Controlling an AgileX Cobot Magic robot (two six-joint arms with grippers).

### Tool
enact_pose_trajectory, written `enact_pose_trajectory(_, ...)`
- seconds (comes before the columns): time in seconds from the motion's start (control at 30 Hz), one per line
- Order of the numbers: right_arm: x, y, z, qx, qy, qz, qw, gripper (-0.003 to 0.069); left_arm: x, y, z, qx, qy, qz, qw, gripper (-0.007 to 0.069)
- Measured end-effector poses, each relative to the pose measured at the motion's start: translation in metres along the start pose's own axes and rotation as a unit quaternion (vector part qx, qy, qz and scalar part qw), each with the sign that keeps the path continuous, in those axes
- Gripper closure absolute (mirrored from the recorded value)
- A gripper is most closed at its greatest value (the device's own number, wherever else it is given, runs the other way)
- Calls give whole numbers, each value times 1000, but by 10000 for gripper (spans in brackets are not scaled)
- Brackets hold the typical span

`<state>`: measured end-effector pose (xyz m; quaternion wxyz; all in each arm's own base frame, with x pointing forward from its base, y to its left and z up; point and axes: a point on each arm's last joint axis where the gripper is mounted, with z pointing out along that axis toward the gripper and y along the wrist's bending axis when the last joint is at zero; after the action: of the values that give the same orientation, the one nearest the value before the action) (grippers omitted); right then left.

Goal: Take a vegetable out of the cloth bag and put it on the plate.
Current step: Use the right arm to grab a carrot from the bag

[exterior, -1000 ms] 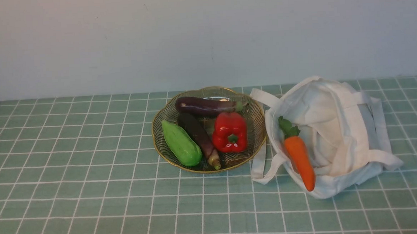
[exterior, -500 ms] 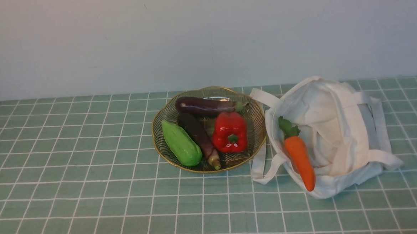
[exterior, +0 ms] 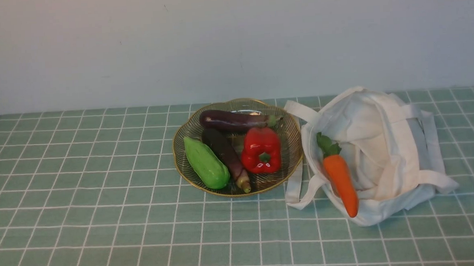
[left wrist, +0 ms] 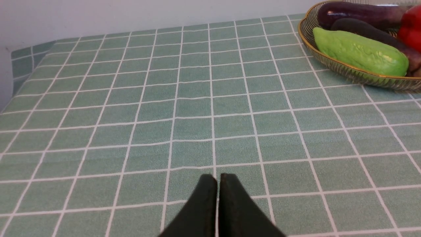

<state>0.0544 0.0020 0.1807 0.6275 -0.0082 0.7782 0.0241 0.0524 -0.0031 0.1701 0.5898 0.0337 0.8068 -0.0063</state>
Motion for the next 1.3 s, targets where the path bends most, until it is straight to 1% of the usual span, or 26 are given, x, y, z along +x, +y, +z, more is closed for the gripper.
enact_pose_trajectory(0.17, 0, 0, 0, -2, -1, 14, 1000, 674, 0, 0, 0, 0, 0, 0, 1000, 630)
enact_pose_trajectory(0.2, -1, 2, 0, -9, -4, 58, 998, 674, 0, 0, 0, 0, 0, 0, 1000, 630)
enact_pose_trajectory(0.27, -1, 5, 0, -28, -11, 164, 986, 674, 0, 0, 0, 0, 0, 0, 1000, 630)
enact_pose_trajectory(0.3, -2, 5, 0, -30, -13, 179, 983, 674, 0, 0, 0, 0, 0, 0, 1000, 630)
enact_pose_trajectory(0.33, -3, 6, 0, -41, -16, 243, 969, 674, 0, 0, 0, 0, 0, 0, 1000, 630)
enact_pose_trajectory(0.37, -4, 8, 0, -49, -19, 290, 956, 674, 0, 0, 0, 0, 0, 0, 1000, 630)
enact_pose_trajectory(0.43, -6, 9, 0, -63, -25, 364, 929, 674, 0, 0, 0, 0, 0, 0, 1000, 630)
enact_pose_trajectory(0.47, -7, 10, 0, -68, -25, 385, 920, 674, 0, 0, 0, 0, 0, 0, 1000, 630)
enact_pose_trajectory(0.57, -8, 10, 0, -75, -23, 418, 905, 674, 0, 0, 0, 0, 0, 0, 1000, 630)
enact_pose_trajectory(0.63, -8, 11, 0, -77, -23, 427, 901, 674, 0, 0, 0, 0, 0, 0, 1000, 630)
enact_pose_trajectory(0.7, -8, 11, -1, -77, -24, 425, 901, 674, 0, 0, 0, 0, 0, 0, 1000, 630)
enact_pose_trajectory(0.77, -17, 11, -3, -83, -34, 404, 910, 674, 0, 0, 0, 0, 0, 0, 1000, 630)
enact_pose_trajectory(0.83, -37, 12, -11, -93, -66, 368, 923, 674, 0, 0, 0, 0, 0, 0, 1000, 630)
enact_pose_trajectory(0.87, -55, 12, -19, -99, -94, 340, 931, 674, 0, 0, 0, 0, 0, 0, 1000, 630)
enact_pose_trajectory(0.93, -80, 12, -27, -100, -118, 293, 944, 674, 0, 0, 0, 0, 0, 0, 1000, 630)
enact_pose_trajectory(0.97, -99, 13, -31, -96, -117, 255, 955, 674, 0, 0, 0, 0, 0, 0, 1000, 630)
enact_pose_trajectory(1.0, -112, 14, -32, -94, -111, 233, 961, 674, 0, 0, 0, 0, 0, 0, 1000, 630)
enact_pose_trajectory(1.03, -111, 14, -30, -92, -102, 229, 964, 674, 0, 0, 0, 0, 0, 0, 1000, 630)
enact_pose_trajectory(1.07, -121, 15, -29, -89, -87, 210, 970, 674, 0, 0, 0, 0, 0, 0, 1000, 630)
enact_pose_trajectory(1.1, -130, 17, -19, -78, -30, 182, 980, 674, 0, 0, 0, 0, 0, 0, 1000, 630)
enact_pose_trajectory(1.13, -133, 18, -8, -71, 31, 164, 983, 674, 0, 0, 0, 0, 0, 0, 1000, 630)
enact_pose_trajectory(1.17, -136, 19, 0, -67, 68, 157, 983, 674, 0, 0, 0, 0, 0, 0, 1000, 630)
enact_pose_trajectory(1.2, -134, 19, 5, -64, 90, 155, 982, 674, 0, 0, 0, 0, 0, 0, 1000, 630)
enact_pose_trajectory(1.23, -133, 20, 21, -58, 156, 151, 974, 674, 0, 0, 0, 0, 0, 0, 1000, 630)
enact_pose_trajectory(1.3, -126, 22, 50, -50, 240, 161, 956, 671, 0, 0, 0, 0, 0, 0, 1000, 630)
